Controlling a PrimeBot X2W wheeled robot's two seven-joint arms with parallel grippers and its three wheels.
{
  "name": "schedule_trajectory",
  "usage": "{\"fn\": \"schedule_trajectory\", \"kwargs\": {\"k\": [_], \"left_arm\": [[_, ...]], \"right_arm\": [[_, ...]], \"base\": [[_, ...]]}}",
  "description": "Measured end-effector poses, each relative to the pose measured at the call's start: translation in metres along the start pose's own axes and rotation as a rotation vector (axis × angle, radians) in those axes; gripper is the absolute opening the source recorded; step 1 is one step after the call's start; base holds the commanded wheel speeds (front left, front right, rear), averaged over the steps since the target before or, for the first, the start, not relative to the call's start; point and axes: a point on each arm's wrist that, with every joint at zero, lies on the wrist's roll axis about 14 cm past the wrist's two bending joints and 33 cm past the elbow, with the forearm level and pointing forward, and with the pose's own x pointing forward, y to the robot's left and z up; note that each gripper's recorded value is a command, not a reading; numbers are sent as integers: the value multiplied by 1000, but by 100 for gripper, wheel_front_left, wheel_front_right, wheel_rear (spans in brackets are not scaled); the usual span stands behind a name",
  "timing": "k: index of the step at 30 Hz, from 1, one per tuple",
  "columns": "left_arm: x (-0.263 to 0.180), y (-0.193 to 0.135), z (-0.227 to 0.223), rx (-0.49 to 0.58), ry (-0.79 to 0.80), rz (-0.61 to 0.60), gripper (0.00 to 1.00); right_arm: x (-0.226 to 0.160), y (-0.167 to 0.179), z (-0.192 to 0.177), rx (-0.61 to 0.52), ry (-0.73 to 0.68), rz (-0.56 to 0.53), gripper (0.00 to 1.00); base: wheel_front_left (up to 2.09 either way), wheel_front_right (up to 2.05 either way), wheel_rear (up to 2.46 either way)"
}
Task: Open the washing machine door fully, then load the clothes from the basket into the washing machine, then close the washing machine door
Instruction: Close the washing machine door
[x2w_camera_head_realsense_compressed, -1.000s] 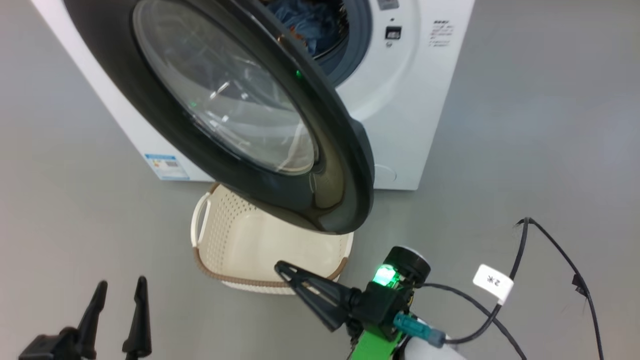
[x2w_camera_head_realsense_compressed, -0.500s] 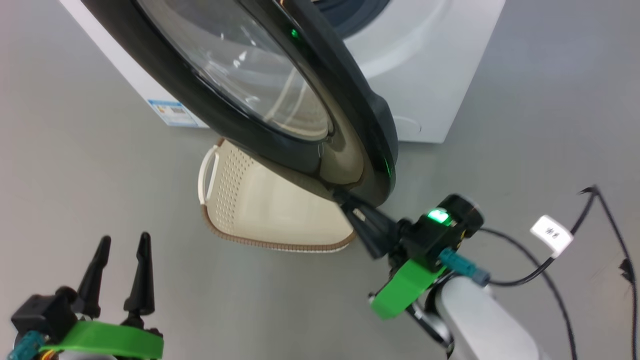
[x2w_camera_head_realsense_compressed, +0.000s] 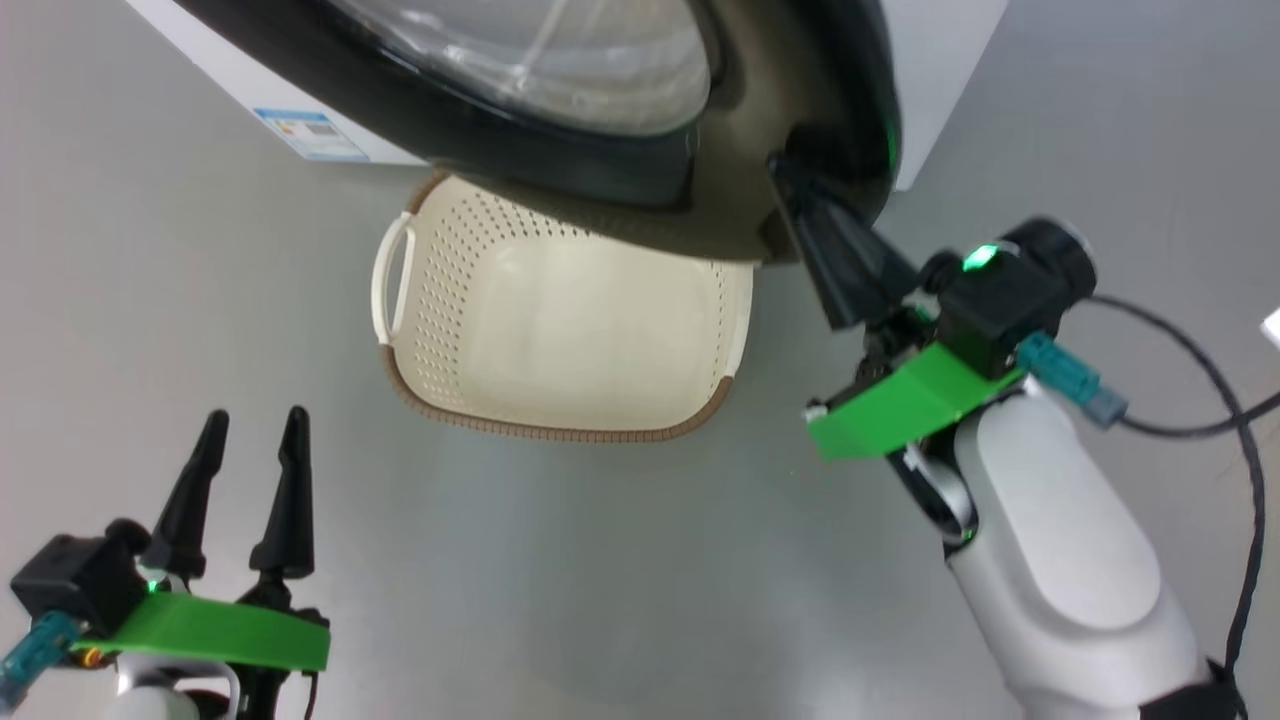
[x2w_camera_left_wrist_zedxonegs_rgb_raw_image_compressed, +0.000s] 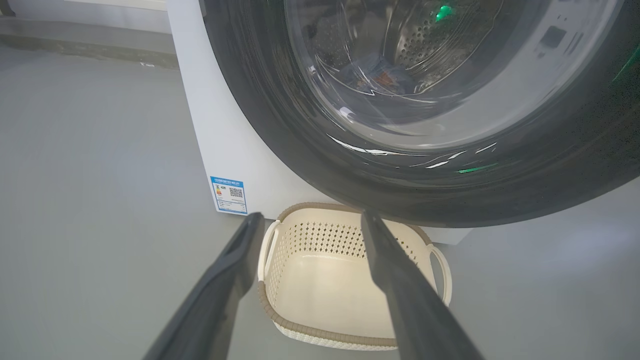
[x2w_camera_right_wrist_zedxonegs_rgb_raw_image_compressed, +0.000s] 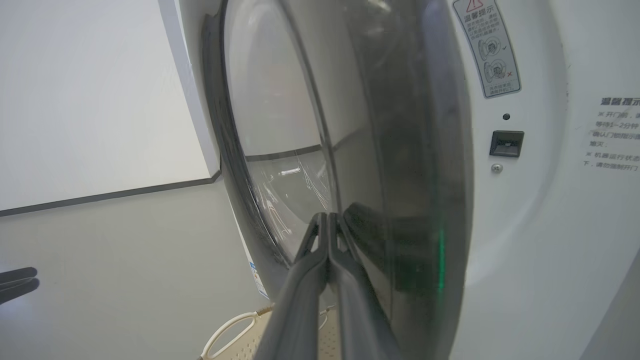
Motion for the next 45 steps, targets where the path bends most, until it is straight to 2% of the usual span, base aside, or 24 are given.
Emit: {"fn": "schedule_trajectory", "kwargs": {"k": [15, 26, 37, 43, 45], "left_arm": [[30, -5, -19, -14, 46, -30, 100], [37, -5, -34, -15, 85, -36, 100], [39, -10, -32, -26, 77, -49, 100], [40, -11, -23, -29, 50, -52, 100], [40, -12, -19, -31, 39, -54, 100]], "right_arm": [[61, -64, 12, -12, -118, -99, 0], [90, -95, 16, 10, -177, -154, 0], [93, -94, 23, -19, -174, -144, 0], [86, -82, 20, -46, -140, -106, 0], [79, -77, 14, -23, -117, -99, 0]], "base": [[0, 0, 0], [0, 0, 0], [0, 0, 0], [0, 0, 0], [0, 0, 0]]}}
